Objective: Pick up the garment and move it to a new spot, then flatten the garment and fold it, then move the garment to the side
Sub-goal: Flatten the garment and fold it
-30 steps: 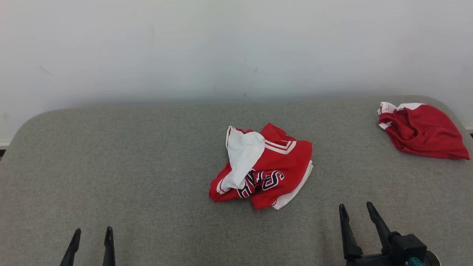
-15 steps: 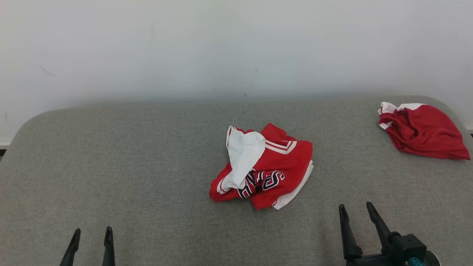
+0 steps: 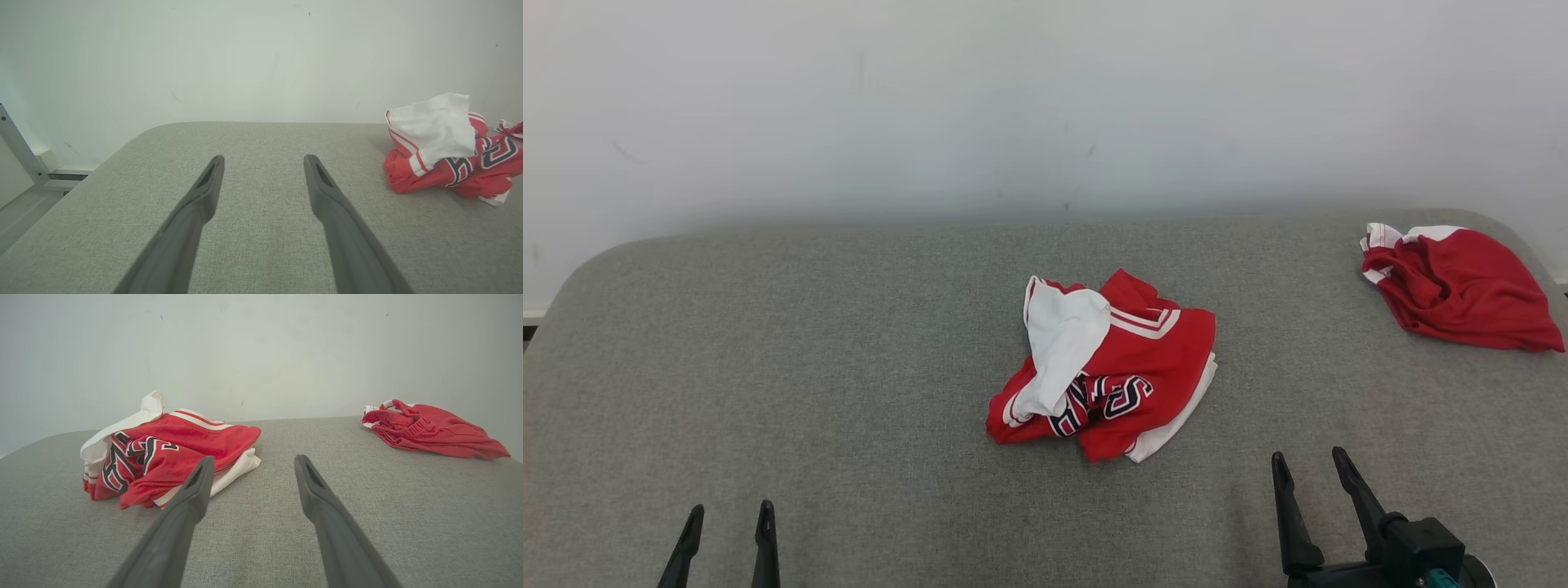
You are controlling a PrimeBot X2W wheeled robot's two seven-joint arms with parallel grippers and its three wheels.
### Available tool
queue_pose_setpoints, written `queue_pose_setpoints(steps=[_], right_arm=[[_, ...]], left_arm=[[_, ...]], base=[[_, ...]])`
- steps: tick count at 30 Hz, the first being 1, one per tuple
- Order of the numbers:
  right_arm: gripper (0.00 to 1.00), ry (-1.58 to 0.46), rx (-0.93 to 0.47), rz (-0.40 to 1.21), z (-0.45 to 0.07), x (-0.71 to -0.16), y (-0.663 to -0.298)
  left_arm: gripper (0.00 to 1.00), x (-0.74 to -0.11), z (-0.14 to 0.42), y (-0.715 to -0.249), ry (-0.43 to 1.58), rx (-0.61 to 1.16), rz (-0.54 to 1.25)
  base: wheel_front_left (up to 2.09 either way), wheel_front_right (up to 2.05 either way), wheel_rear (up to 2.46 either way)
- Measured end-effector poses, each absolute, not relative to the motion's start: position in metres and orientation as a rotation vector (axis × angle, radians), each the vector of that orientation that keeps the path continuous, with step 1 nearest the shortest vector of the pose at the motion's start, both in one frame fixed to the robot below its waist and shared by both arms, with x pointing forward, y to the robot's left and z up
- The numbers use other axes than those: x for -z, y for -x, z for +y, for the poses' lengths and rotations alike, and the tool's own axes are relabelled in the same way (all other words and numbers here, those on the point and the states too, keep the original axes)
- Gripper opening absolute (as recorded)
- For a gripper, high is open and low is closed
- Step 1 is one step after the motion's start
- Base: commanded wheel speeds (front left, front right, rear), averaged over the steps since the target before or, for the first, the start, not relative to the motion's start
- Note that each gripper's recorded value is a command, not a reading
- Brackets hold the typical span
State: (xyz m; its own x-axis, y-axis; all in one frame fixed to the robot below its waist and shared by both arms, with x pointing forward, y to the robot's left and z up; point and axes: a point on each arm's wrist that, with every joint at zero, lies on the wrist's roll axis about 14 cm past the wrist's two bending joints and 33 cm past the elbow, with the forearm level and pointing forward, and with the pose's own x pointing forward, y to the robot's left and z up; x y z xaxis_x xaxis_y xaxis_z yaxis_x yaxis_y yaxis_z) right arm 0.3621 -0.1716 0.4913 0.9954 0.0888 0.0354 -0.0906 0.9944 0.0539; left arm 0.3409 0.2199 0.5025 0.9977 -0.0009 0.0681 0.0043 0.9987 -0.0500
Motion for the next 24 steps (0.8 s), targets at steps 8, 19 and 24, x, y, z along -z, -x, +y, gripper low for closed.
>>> queue_pose_setpoints(steps=[8, 19, 24], right_arm=[[1.0, -0.055, -0.093, -0.031, -0.171, -0.491, -0.362], [1.0, -0.031, -0.134, -0.071, -0.159, -0.505, -0.376], [1.0, 0.022, -0.18, -0.117, -0.154, -0.524, -0.399]], left_arm=[[1.0, -0.502, 0.22, -0.341, 0.051, 0.003, -0.067], [1.0, -0.501, 0.22, -0.341, 0.055, -0.003, -0.064], [1.0, -0.5, 0.219, -0.342, 0.061, -0.005, -0.062]], base=[[0.0, 0.0, 0.0], [0.0, 0.0, 0.0], [0.0, 0.0, 0.0]])
